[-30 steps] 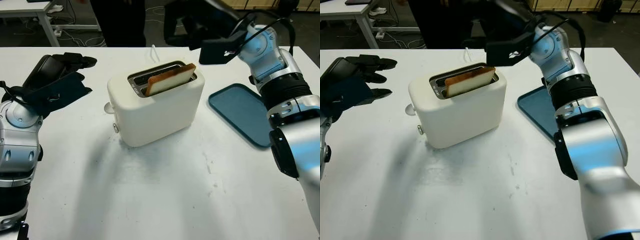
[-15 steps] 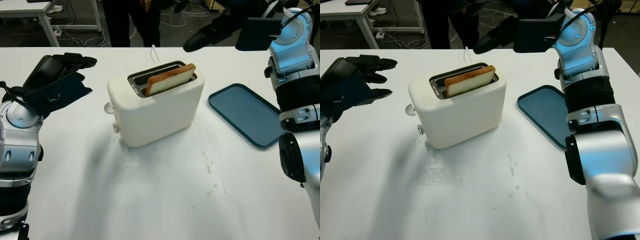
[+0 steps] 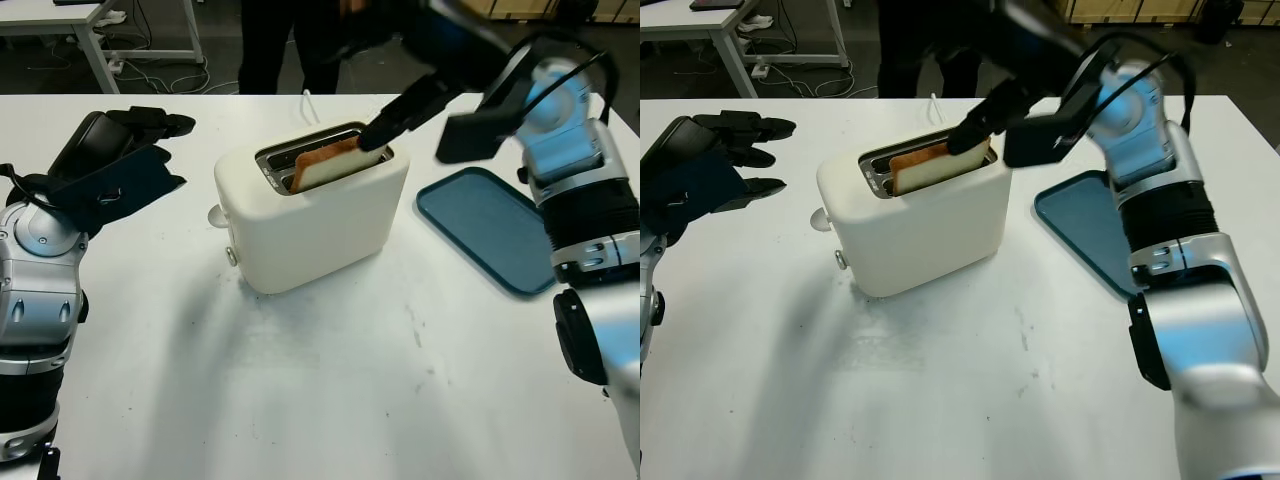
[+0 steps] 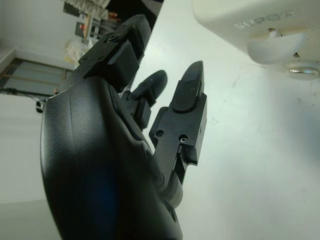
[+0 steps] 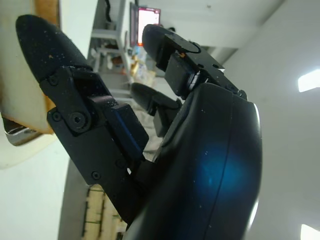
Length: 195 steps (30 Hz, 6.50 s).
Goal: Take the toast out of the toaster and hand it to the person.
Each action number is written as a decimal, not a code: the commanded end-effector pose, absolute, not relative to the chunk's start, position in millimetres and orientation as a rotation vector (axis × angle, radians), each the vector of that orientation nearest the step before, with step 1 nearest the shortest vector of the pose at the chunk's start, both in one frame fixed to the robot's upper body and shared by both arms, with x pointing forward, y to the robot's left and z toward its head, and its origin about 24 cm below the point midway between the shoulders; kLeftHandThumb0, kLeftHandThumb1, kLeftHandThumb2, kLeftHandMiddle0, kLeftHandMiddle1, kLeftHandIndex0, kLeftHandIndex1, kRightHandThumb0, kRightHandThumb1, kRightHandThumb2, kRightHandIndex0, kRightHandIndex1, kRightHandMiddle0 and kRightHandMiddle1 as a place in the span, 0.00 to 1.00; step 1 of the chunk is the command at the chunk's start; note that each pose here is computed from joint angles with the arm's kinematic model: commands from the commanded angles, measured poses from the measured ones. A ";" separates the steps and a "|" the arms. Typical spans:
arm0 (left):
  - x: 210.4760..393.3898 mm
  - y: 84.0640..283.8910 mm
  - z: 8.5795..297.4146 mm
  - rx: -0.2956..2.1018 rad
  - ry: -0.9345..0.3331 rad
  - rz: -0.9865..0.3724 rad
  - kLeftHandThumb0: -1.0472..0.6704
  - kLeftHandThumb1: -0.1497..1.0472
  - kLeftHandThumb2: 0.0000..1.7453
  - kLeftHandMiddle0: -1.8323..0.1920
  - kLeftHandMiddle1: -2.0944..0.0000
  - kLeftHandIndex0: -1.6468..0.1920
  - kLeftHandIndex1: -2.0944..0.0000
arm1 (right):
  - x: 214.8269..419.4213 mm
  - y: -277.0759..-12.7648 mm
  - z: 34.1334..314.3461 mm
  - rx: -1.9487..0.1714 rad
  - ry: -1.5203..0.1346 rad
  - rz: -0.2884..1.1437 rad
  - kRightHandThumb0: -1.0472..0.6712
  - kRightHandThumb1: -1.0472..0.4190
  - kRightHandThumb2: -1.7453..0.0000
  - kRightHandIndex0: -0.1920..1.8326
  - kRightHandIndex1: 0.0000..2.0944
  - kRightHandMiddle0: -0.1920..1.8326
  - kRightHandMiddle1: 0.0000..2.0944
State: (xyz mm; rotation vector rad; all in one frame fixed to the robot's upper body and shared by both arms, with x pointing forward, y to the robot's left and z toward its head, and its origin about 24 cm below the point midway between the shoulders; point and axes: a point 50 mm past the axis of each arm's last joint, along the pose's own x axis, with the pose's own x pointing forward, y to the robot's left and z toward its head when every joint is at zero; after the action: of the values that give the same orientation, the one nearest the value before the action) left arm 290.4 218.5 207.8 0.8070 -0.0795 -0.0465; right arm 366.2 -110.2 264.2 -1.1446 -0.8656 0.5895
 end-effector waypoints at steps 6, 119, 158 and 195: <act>288.4 219.6 205.0 0.804 -0.068 -0.033 0.60 0.89 0.09 0.68 0.72 0.56 1.00 | 371.7 -106.5 249.8 -1.184 -0.838 0.598 0.07 0.28 1.00 0.37 0.42 0.46 0.19; 288.2 222.6 205.8 0.793 -0.062 -0.029 0.59 0.89 0.10 0.70 0.72 0.57 1.00 | 418.5 -240.2 245.2 -0.103 -0.229 -0.091 0.45 0.09 0.65 0.54 0.83 0.34 0.83; 287.9 224.9 202.9 0.805 -0.071 -0.032 0.61 0.89 0.10 0.70 0.71 0.57 1.00 | 420.5 -192.4 152.5 0.020 0.075 -0.214 0.41 0.09 0.66 0.48 0.83 0.31 0.83; 286.7 223.7 205.5 0.814 -0.059 -0.032 0.61 0.89 0.10 0.70 0.72 0.56 1.00 | 420.9 -194.6 156.0 0.044 0.057 -0.212 0.42 0.09 0.66 0.48 0.83 0.26 0.83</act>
State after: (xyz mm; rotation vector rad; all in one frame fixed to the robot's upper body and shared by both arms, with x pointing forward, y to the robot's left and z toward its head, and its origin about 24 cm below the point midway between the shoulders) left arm 287.5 221.9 203.8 0.8022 -0.0531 -0.0387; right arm 420.4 -195.4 154.6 0.0459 0.0591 -0.2143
